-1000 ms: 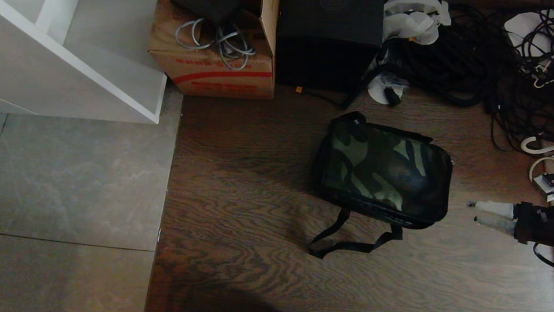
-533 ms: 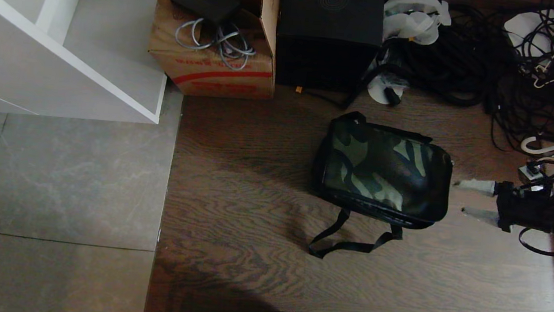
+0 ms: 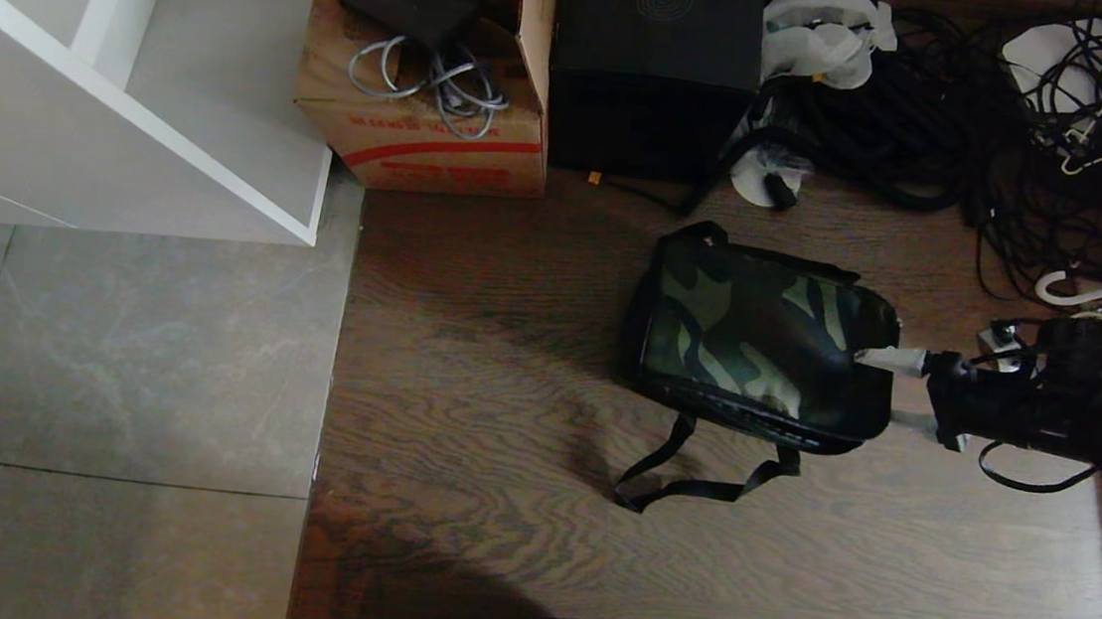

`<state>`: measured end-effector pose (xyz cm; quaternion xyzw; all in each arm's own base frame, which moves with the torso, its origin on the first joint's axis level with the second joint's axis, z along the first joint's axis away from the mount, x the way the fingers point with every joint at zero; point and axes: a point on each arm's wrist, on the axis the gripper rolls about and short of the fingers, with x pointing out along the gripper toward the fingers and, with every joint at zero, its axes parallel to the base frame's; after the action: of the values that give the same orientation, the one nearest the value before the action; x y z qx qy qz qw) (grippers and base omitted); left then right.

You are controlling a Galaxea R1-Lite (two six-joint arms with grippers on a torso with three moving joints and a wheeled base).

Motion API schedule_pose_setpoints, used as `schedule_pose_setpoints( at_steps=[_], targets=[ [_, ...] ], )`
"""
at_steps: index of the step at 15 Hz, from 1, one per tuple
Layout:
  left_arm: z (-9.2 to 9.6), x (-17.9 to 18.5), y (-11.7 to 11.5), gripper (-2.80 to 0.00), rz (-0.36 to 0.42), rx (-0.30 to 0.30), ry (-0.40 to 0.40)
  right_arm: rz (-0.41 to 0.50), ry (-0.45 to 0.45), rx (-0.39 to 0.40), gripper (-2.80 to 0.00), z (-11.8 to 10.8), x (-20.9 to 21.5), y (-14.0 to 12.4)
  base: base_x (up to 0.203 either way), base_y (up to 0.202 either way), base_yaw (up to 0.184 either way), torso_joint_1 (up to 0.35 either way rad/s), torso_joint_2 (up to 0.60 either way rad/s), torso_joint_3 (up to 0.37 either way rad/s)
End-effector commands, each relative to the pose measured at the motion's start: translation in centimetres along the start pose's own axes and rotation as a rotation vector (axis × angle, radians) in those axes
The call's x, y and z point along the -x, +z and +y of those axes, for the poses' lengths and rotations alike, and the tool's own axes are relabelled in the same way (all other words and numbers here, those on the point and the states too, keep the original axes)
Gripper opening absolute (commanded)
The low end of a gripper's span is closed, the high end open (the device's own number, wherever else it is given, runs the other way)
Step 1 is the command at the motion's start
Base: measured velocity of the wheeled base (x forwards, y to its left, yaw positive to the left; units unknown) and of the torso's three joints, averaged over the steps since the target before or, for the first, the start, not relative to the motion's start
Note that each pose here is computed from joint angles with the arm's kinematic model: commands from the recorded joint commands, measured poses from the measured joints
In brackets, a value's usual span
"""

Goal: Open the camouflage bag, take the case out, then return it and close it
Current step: Open the top of the storage box

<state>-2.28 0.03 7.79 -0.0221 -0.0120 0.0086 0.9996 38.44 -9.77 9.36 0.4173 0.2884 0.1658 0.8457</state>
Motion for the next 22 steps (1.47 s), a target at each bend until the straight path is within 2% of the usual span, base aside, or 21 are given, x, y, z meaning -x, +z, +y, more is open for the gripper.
schedule_pose_setpoints(
  at_steps=[1, 8, 10, 11, 18, 22],
  targets=[
    [0.0, -0.1, -0.3, -2.8, 0.008, 0.0, 0.001, 0.0, 0.0, -0.049, 0.0, 0.9, -1.2, -0.3, 0.0, 0.0, 0.0, 0.0, 0.0, 0.0],
    [0.0, -0.1, -0.3, -2.8, 0.011, 0.0, 0.001, -0.054, 0.044, -0.184, 0.0, 5.7, 1.1, 1.3, 0.0, 0.0, 0.0, 0.0, 0.0, 0.0],
    [0.0, -0.1, -0.3, -2.8, 0.008, 0.0, 0.001, -0.07, 0.056, -0.192, 0.0, 6.8, 2.0, 1.6, 0.0, 0.0, 0.0, 0.0, 0.0, 0.0],
    [0.0, -0.1, -0.3, -2.8, 0.011, 0.0, 0.001, -0.083, 0.063, -0.188, -2.8, 7.3, 2.5, 1.7, 0.0, 0.0, 0.0, 0.0, 0.0, 0.0],
    [0.0, -0.1, -0.3, -2.8, 0.009, 0.0, 0.001, -0.099, 0.065, -0.207, -2.8, 7.8, 3.6, 1.6, 0.0, 0.0, 0.0, 0.0, 0.0, 0.0],
    [0.0, -0.1, -0.3, -2.8, 0.008, 0.0, 0.001, -0.136, 0.104, -0.147, -2.8, 8.6, 3.8, 2.2, 0.0, 0.0, 0.0, 0.0, 0.0, 0.0]
  ],
)
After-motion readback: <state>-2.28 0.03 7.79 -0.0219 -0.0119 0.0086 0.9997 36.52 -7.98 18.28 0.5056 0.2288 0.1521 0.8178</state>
